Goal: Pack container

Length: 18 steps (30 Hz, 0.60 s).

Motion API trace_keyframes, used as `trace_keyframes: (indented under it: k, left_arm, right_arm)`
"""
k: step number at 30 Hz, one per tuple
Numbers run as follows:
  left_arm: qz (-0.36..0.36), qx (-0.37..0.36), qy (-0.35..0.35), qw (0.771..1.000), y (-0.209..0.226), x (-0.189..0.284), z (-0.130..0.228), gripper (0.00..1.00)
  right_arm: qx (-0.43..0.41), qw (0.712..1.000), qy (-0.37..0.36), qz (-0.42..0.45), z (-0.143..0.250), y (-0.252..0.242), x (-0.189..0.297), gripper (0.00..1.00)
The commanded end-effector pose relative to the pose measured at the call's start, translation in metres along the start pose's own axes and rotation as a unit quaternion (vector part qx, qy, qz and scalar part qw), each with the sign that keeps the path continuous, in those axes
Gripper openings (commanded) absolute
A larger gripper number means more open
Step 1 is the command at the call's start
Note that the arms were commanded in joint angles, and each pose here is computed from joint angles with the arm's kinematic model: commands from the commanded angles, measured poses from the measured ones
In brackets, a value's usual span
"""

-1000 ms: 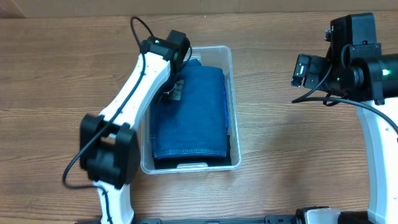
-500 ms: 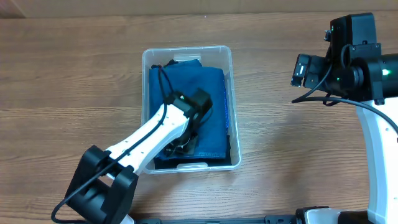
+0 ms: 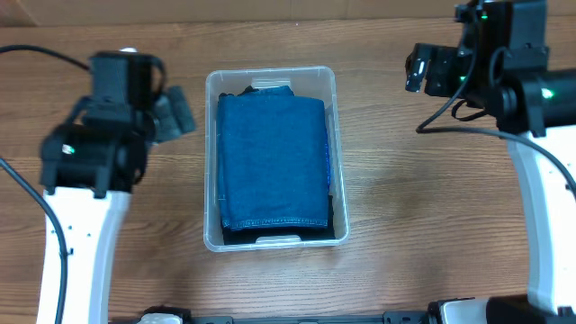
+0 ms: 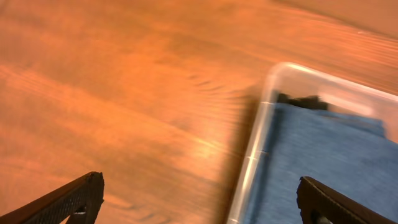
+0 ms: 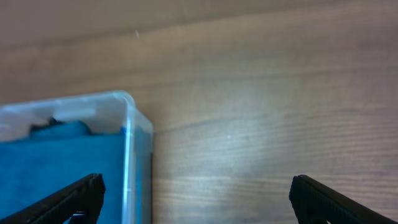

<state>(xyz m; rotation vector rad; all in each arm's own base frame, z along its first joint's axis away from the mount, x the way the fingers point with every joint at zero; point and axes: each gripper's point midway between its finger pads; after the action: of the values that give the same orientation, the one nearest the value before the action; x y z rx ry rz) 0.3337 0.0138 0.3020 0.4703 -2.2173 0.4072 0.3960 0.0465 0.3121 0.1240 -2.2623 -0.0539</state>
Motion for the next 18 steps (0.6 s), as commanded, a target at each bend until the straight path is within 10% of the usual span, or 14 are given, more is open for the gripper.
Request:
trace_keyframes:
  k: [1, 6, 12, 18]
  left_arm:
    - [0.047, -0.001, 0.065, 0.997, 0.016, -0.016, 0.005, 1.00]
    - [0.063, -0.015, -0.025, 0.998, 0.053, 0.038, 0.026, 1.00]
    - [0.113, -0.017, -0.150, 0.982, 0.086, 0.073, 0.120, 1.00]
    - [0.099, -0.018, -0.108, 0.989, 0.101, 0.069, 0.163, 1.00]
  right_arm:
    - [0.004, 1.000, 0.027, 0.007, 0.011, -0.003, -0.006, 1.00]
    - [-0.014, 0.999, -0.048, 0.014, 0.030, -0.006, 0.055, 1.00]
    - [-0.022, 0.986, -0.161, 0.043, 0.142, -0.027, 0.079, 1.00]
    - [-0.020, 0.998, -0.035, 0.048, 0.233, -0.032, 0.062, 1.00]
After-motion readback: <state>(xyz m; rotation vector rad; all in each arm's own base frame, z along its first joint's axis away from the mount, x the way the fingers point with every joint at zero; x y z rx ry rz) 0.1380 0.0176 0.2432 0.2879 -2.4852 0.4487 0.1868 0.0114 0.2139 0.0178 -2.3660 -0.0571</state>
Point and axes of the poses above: each gripper's point midway between its finger pads, its own x axis back along the fingers, its own y axis along the line the jaws close on, z = x × y, and after that the axes turned 7 degrees about x, right-handed
